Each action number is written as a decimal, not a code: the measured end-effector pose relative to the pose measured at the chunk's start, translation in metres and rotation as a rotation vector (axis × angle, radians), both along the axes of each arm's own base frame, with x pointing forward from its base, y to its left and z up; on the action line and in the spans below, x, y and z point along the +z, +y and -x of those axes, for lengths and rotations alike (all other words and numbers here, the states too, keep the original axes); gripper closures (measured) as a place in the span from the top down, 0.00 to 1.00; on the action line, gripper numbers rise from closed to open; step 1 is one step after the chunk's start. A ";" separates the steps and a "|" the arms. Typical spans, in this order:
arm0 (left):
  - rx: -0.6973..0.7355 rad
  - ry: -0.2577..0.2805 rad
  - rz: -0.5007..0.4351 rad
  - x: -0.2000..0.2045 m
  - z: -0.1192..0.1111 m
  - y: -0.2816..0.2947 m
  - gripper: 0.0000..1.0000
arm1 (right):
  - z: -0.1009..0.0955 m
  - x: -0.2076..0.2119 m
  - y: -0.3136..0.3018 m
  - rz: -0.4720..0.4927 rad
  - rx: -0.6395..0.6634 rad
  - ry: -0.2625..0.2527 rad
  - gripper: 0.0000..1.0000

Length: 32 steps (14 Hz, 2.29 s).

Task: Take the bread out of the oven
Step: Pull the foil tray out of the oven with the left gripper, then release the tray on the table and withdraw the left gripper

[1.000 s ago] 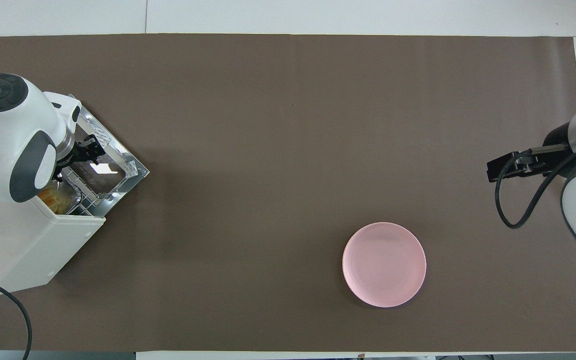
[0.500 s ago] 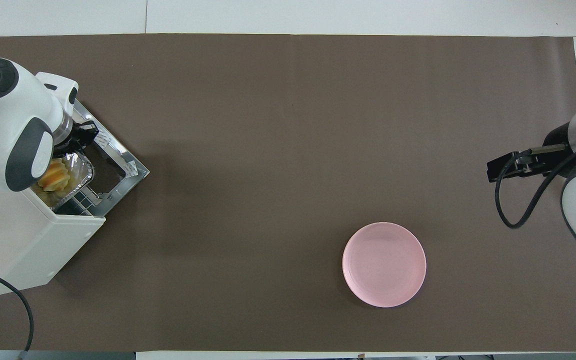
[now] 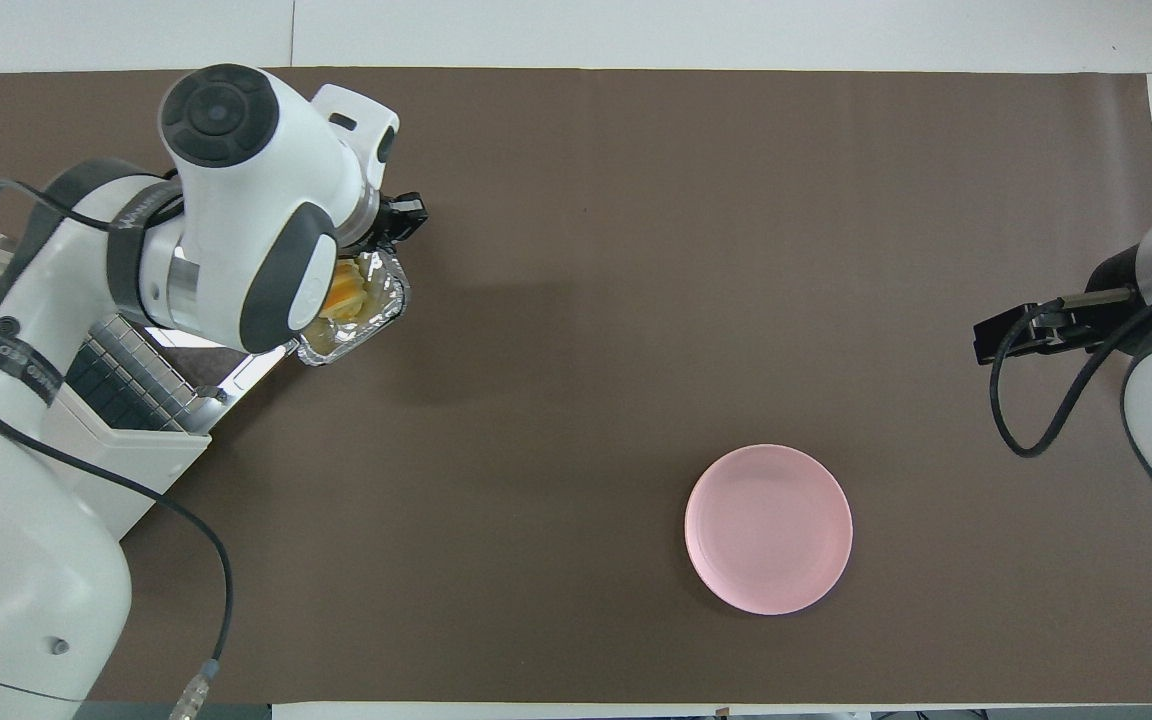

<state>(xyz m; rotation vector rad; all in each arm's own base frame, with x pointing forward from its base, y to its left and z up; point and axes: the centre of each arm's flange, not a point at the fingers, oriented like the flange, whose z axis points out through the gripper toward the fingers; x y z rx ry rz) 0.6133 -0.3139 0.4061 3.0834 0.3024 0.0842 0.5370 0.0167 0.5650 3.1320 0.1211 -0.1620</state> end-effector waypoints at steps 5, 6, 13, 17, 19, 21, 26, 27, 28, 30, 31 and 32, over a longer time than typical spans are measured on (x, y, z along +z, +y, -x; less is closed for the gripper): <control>-0.181 0.019 0.056 -0.009 0.077 -0.130 0.01 | 0.000 0.000 0.000 0.000 0.000 0.000 1.00; -0.212 0.010 0.067 -0.009 0.090 -0.148 0.01 | 0.000 0.000 0.000 0.000 0.000 0.000 1.00; -0.319 0.024 0.059 -0.047 0.148 -0.196 0.01 | 0.000 0.000 0.000 0.000 0.000 0.000 1.00; -0.288 0.053 0.099 -0.045 0.150 -0.196 0.30 | 0.000 0.000 0.000 0.000 0.000 0.000 1.00; -0.275 0.050 0.118 -0.039 0.148 -0.195 0.56 | 0.000 0.000 0.000 0.000 0.000 0.000 1.00; -0.248 0.023 0.143 -0.018 0.137 -0.186 0.79 | 0.000 0.000 0.000 0.000 0.000 0.000 1.00; -0.057 0.043 0.123 0.060 0.067 -0.056 1.00 | 0.000 0.000 0.000 0.000 0.000 0.000 1.00; -0.009 0.059 0.113 0.072 0.054 -0.020 1.00 | 0.000 0.000 0.000 0.000 0.000 0.000 1.00; 0.030 0.071 0.105 0.080 0.043 0.013 1.00 | 0.000 0.000 -0.001 0.000 -0.001 0.000 1.00; 0.061 0.098 0.068 0.092 0.025 0.084 1.00 | 0.000 0.000 -0.008 0.000 -0.015 0.000 1.00; 0.058 0.109 0.036 0.099 0.020 0.122 1.00 | 0.000 0.000 -0.012 0.000 -0.020 0.000 1.00; 0.047 0.120 0.015 0.109 0.018 0.159 1.00 | 0.000 0.000 -0.013 0.000 -0.019 0.000 1.00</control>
